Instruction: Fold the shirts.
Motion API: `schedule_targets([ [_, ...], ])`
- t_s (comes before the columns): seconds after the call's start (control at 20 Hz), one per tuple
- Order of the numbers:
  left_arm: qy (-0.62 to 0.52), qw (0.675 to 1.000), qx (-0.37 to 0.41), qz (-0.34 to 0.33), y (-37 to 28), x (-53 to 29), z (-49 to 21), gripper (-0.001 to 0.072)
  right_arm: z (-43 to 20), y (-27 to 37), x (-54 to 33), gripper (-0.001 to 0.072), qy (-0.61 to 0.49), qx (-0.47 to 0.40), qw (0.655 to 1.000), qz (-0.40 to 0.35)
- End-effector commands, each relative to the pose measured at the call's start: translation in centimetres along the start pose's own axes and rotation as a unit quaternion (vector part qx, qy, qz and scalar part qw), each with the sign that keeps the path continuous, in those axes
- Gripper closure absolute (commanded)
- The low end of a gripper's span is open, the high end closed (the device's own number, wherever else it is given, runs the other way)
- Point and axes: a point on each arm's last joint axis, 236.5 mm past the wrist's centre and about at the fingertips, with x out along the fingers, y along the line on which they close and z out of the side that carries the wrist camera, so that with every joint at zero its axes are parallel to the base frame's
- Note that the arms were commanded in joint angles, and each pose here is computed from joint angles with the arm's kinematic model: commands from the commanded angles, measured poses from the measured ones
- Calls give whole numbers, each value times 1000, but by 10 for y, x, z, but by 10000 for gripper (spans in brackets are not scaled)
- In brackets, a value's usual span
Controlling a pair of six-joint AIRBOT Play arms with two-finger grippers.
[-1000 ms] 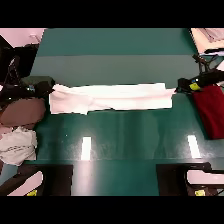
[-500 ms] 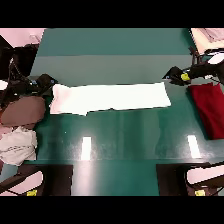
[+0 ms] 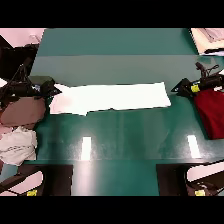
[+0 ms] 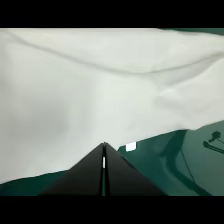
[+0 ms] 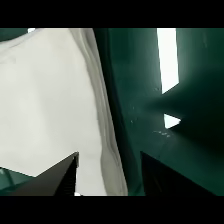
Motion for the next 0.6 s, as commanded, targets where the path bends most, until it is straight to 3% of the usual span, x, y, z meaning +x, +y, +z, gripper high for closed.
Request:
schedule_targets([
  [0.0,21,1000,8,-9,-4,0,-10,684,-3,4,23,271,27,3,999,43],
  [0.35,32,999,8,-1,0,0,-15,684,1,38,59,289,57,-39,996,50],
  [0.55,39,999,9,-3,-9,6,-19,685,-10,57,60,619,77,-55,992,81],
])
